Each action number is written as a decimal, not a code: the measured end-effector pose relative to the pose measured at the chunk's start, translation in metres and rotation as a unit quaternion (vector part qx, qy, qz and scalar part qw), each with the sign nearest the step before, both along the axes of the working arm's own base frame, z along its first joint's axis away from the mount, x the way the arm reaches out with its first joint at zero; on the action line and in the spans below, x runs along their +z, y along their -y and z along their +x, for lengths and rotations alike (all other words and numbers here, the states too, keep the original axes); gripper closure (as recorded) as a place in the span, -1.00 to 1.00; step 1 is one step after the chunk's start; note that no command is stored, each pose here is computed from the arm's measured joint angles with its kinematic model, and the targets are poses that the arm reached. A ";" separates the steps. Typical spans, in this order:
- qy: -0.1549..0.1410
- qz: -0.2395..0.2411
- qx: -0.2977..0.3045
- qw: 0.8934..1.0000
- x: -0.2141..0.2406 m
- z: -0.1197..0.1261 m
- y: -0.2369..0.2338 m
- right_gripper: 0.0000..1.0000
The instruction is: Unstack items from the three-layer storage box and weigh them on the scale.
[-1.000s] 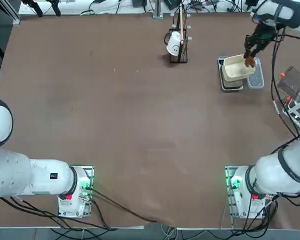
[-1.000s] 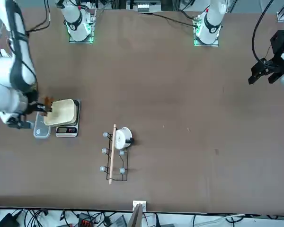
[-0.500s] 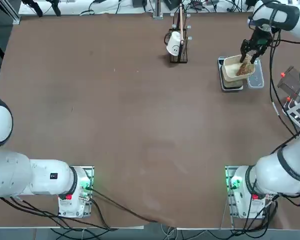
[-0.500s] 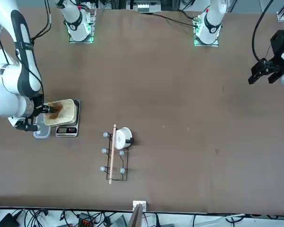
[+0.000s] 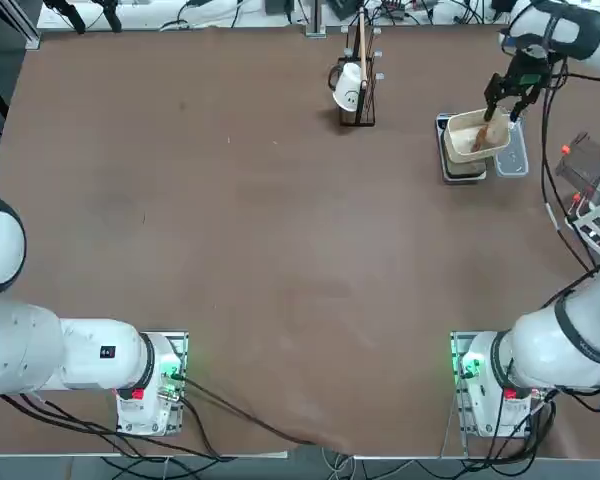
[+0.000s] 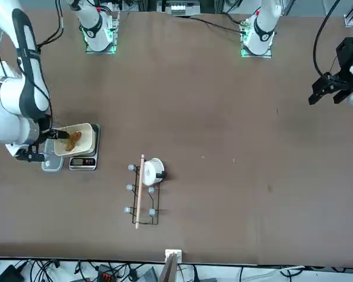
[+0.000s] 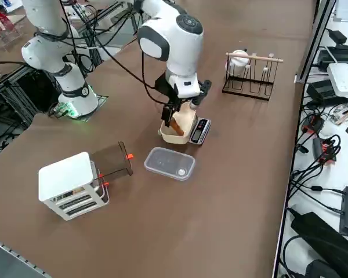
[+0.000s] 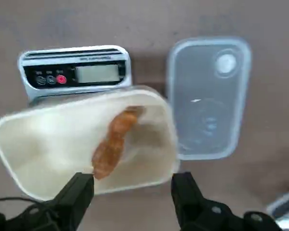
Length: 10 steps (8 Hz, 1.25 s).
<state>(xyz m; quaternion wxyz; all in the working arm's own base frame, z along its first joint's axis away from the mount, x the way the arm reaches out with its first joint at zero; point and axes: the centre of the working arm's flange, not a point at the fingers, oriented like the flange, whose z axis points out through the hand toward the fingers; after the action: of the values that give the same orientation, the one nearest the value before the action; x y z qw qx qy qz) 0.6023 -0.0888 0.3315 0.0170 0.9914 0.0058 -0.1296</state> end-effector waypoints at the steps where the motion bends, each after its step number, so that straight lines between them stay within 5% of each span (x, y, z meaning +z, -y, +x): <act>1: -0.017 -0.006 0.050 0.999 0.011 -0.009 0.024 -0.67; 2: -0.035 -0.004 0.103 0.994 0.017 -0.018 0.050 -0.59; 5: -0.086 0.024 0.238 0.967 -0.001 -0.044 0.107 0.74; 6: -0.094 0.033 0.251 0.963 -0.014 -0.050 0.112 0.96; 10: -0.116 0.018 0.286 0.951 -0.041 -0.066 0.116 0.96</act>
<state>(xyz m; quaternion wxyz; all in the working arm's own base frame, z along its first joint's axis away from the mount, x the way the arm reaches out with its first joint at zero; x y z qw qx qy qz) 0.5364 -0.2052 0.2900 0.0350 0.9266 0.2932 -0.2329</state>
